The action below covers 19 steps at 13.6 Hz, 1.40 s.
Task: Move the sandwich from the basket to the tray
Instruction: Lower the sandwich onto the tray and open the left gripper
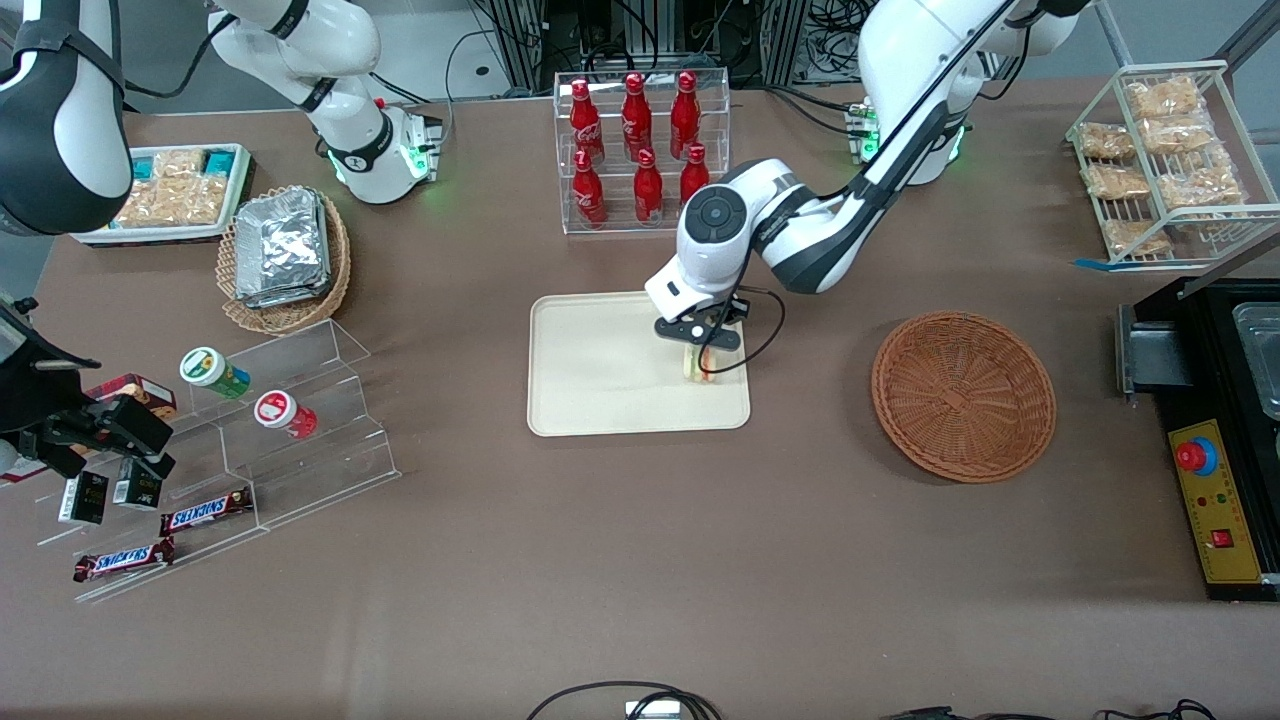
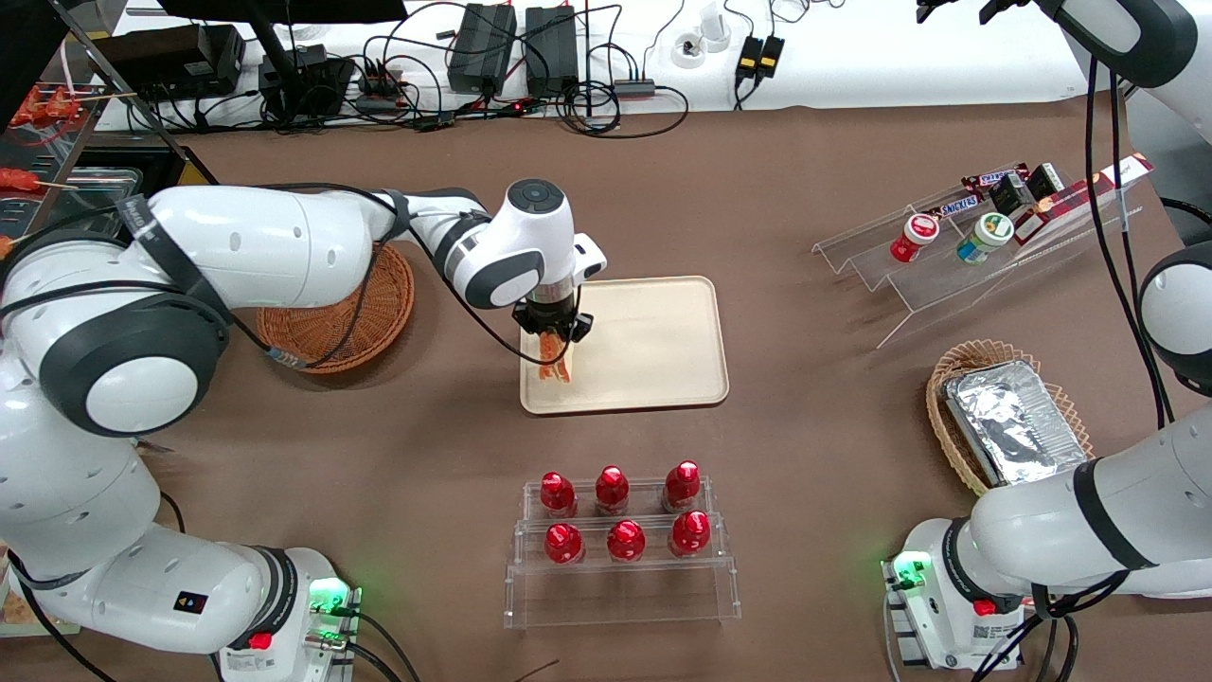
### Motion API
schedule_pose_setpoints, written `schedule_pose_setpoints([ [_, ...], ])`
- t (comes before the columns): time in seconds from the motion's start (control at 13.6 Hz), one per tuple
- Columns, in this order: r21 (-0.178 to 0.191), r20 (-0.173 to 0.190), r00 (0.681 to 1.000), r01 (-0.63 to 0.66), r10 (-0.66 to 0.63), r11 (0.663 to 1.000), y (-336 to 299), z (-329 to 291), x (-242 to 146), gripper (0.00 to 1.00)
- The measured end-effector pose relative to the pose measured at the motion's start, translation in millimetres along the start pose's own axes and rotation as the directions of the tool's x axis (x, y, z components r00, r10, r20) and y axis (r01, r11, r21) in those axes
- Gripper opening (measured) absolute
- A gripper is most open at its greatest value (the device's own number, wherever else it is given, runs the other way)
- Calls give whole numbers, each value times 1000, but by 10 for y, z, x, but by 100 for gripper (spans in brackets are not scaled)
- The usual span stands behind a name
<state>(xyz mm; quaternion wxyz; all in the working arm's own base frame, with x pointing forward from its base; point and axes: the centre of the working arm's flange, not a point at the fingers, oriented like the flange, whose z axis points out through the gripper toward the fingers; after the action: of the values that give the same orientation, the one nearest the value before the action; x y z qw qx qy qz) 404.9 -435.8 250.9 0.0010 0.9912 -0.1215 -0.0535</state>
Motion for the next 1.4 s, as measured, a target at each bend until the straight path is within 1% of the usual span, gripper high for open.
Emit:
schedule_pose_setpoints([
  [0.15,23,-2,1000,-8,8,1000,20,132,-7,19],
  [0.29,47,-17,1000,-4,4,999,52,266,-19,19],
  [0.44,51,-19,1000,2,-1,999,82,348,-25,19],
  [0.59,46,-26,999,29,-28,999,95,324,-2,33],
  [0.74,42,-31,998,56,-55,998,100,306,17,55],
  [0.81,39,-35,997,66,-64,997,105,288,34,64],
  [0.88,37,-39,996,79,-77,996,107,260,59,75],
  [0.96,40,-41,994,106,-104,994,105,216,96,84],
  [1.03,49,-41,991,131,-129,990,102,154,143,95],
  [1.1,58,-42,988,151,-149,987,96,71,203,100],
  [1.25,67,-51,983,178,-175,982,82,-123,337,100],
  [1.4,62,-60,976,212,-209,975,67,-301,453,100],
])
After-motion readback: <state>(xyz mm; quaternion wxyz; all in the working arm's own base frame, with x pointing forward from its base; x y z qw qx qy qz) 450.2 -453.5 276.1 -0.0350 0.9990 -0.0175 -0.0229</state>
